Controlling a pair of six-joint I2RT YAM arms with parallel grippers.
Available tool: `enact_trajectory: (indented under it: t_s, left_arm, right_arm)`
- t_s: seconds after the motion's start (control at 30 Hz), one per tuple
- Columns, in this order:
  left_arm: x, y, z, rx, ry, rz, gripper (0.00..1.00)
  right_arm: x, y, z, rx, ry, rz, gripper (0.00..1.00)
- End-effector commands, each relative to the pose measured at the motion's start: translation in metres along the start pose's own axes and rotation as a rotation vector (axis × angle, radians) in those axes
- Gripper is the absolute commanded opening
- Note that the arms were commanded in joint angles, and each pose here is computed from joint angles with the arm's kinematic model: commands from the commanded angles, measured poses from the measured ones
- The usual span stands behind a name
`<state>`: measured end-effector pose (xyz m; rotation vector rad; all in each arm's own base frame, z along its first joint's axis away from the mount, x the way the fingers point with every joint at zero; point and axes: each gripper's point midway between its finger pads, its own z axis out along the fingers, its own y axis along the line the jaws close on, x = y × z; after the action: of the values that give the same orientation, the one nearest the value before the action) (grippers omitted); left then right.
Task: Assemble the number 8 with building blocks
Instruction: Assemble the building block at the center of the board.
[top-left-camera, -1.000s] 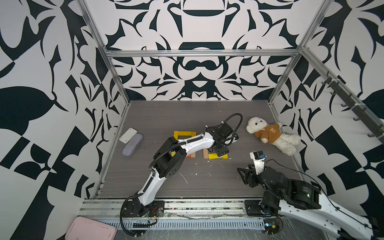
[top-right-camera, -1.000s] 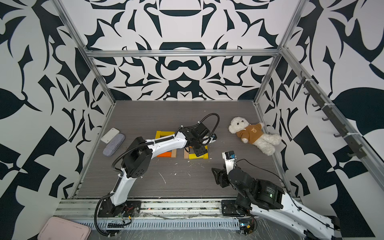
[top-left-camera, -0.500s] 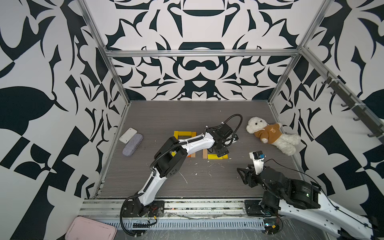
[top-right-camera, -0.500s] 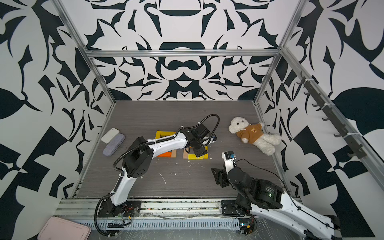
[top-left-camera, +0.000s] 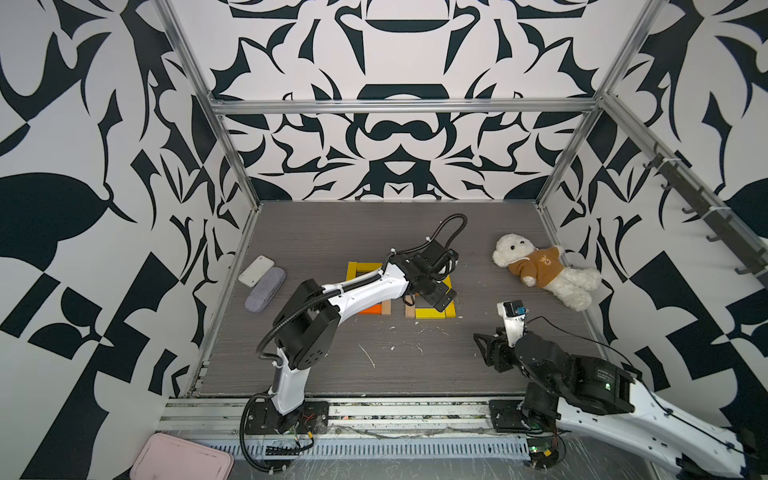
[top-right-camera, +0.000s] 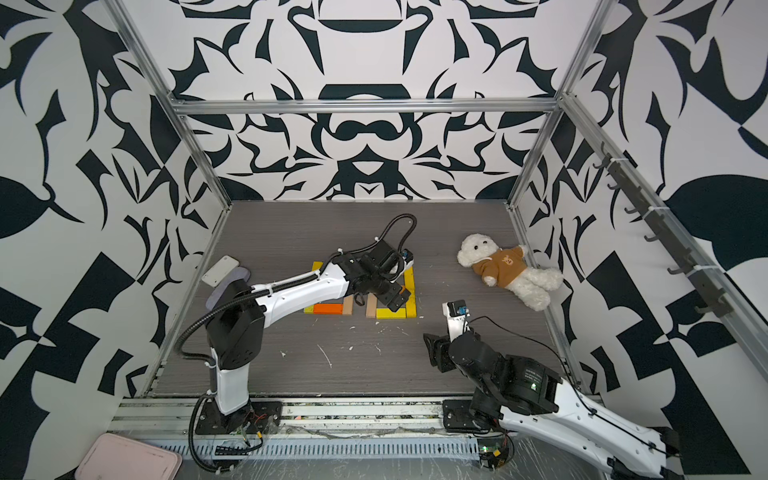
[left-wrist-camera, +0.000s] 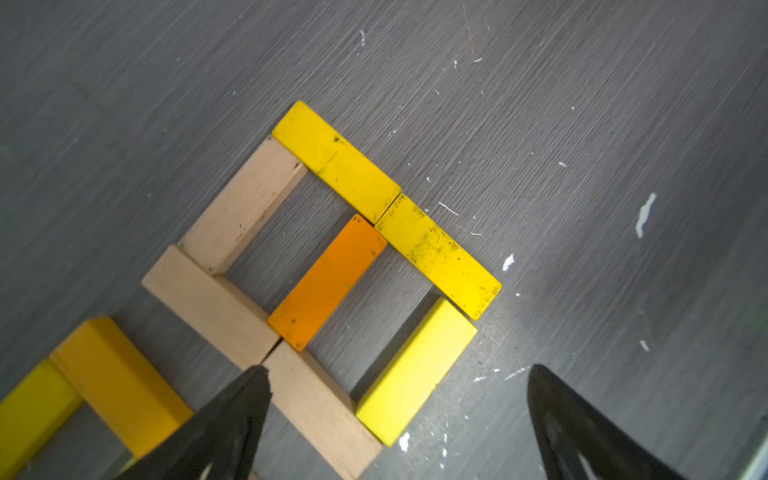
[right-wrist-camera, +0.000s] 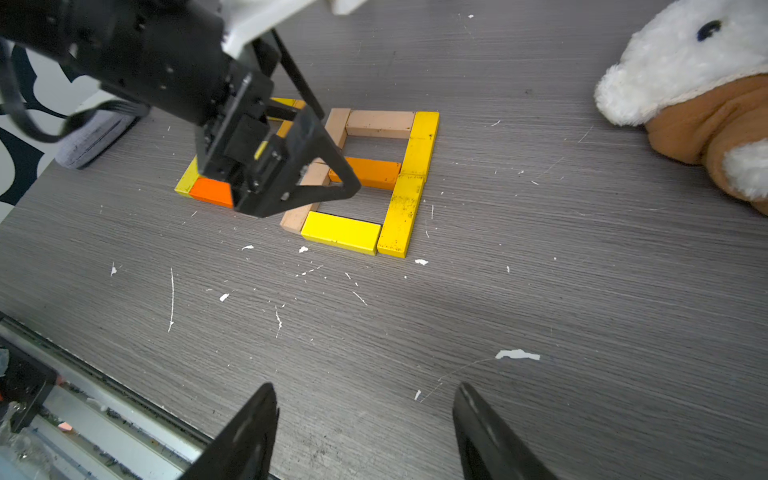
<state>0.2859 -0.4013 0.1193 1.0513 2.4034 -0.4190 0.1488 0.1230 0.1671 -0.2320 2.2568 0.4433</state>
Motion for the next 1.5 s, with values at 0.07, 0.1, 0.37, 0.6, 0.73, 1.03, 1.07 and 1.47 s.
enact_trajectory:
  t_s: [0.07, 0.1, 0.37, 0.6, 0.73, 1.03, 1.07, 1.47]
  left_arm:
    - [0.032, 0.002, -0.012, 0.006, 0.069, -0.309, 0.99]
    - [0.038, 0.001, -0.012, 0.01, 0.08, -0.356, 0.99]
    - [0.077, 0.006, 0.001, 0.003, 0.163, -0.587, 0.99]
    - [0.086, 0.01, 0.012, -0.004, 0.189, -0.626, 0.99]
    - [0.085, 0.01, 0.019, 0.01, 0.181, -0.634, 0.99]
    - [0.087, 0.017, 0.029, -0.003, 0.187, -0.651, 0.99]
    - [0.087, 0.017, 0.03, -0.003, 0.187, -0.65, 0.99]
    - [0.09, 0.015, 0.039, 0.014, 0.207, -0.666, 0.99]
  right_arm:
    - [-0.016, 0.003, -0.003, 0.009, -0.051, 0.026, 0.7]
    - [-0.016, 0.003, -0.002, 0.008, -0.049, 0.025, 0.7]
    - [-0.016, 0.009, 0.003, 0.003, -0.036, 0.013, 0.7]
    - [-0.018, 0.011, 0.004, 0.004, -0.037, 0.008, 0.7]
    - [-0.019, 0.011, 0.003, 0.0, -0.04, 0.009, 0.7]
    - [-0.021, 0.012, 0.002, 0.001, -0.038, 0.002, 0.7]
    - [-0.021, 0.012, 0.002, 0.001, -0.037, 0.003, 0.7]
    - [-0.021, 0.012, 0.002, 0.005, -0.039, -0.004, 0.7]
